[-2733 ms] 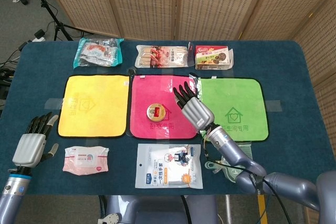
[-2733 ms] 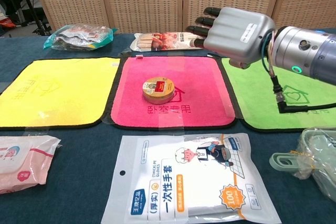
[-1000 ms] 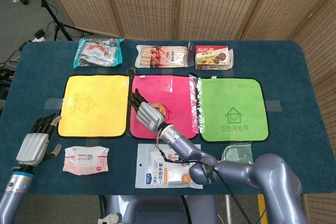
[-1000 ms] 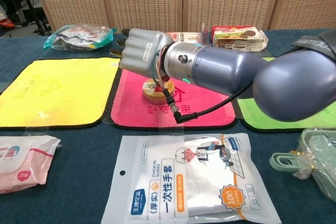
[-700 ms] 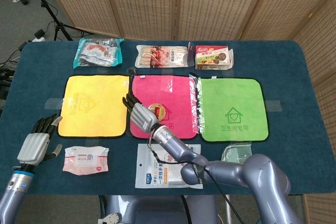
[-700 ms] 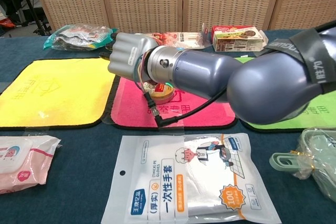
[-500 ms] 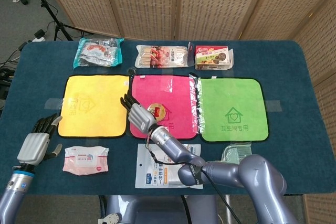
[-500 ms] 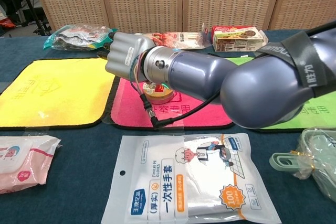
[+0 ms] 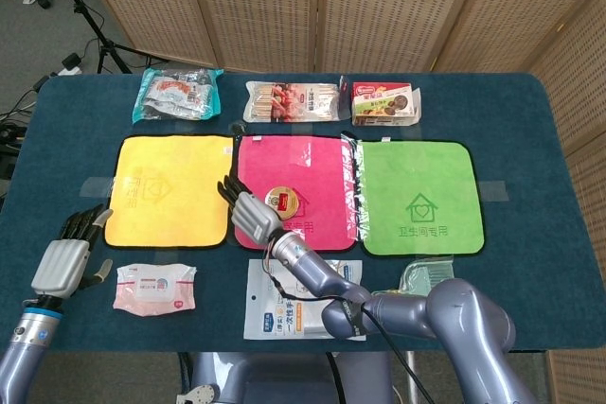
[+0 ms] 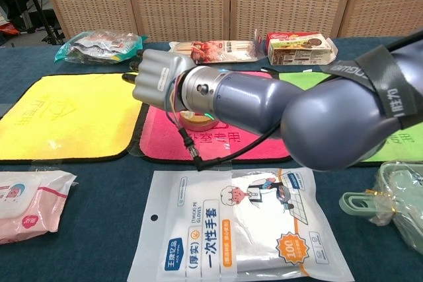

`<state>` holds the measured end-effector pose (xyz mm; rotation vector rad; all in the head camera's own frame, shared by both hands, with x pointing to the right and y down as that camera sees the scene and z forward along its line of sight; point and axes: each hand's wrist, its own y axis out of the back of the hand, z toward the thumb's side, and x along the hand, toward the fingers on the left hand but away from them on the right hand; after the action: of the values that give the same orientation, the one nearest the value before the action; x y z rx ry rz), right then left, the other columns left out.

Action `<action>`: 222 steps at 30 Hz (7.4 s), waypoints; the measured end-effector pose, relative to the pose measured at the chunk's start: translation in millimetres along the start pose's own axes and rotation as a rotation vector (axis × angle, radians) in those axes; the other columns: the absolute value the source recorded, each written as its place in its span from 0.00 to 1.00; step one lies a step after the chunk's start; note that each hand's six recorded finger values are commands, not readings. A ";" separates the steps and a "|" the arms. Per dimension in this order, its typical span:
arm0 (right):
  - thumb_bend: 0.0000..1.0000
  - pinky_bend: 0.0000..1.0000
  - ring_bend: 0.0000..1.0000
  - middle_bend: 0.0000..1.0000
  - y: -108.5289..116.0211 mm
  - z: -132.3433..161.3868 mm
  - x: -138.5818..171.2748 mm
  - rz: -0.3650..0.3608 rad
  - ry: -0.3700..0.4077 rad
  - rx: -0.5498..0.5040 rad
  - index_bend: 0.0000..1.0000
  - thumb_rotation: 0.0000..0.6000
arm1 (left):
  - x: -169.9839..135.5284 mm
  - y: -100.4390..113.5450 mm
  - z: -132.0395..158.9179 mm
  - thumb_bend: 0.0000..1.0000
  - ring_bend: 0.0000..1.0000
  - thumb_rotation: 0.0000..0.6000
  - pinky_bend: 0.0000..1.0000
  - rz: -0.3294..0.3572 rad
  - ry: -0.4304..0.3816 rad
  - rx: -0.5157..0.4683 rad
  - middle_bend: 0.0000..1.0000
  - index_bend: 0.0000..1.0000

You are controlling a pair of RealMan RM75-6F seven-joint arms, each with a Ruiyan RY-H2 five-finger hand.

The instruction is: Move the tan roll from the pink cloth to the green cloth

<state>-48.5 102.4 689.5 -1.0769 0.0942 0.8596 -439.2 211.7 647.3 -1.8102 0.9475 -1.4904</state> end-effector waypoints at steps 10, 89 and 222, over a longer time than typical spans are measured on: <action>0.89 0.05 0.00 0.00 -14.7 5.4 1.7 0.038 0.012 -0.022 0.23 1.00 | 0.0 -0.9 0.5 0.38 0.00 1.00 0.00 -0.005 -0.003 0.000 0.00 0.08; 0.49 0.05 0.00 0.00 -52.1 5.9 26.5 0.138 -0.007 0.006 0.23 1.00 | -0.9 -6.2 6.3 0.38 0.00 1.00 0.00 -0.023 -0.020 0.000 0.00 0.08; 0.48 0.05 0.00 0.00 -168.7 -121.8 121.7 0.406 -0.348 -0.091 0.23 1.00 | -0.3 12.6 -5.3 0.39 0.00 1.00 0.00 0.062 0.031 -0.023 0.00 0.08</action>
<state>184.7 41.6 695.5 -0.9921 -0.0203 1.4183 -446.3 204.9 637.9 -1.7621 1.0306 -1.4795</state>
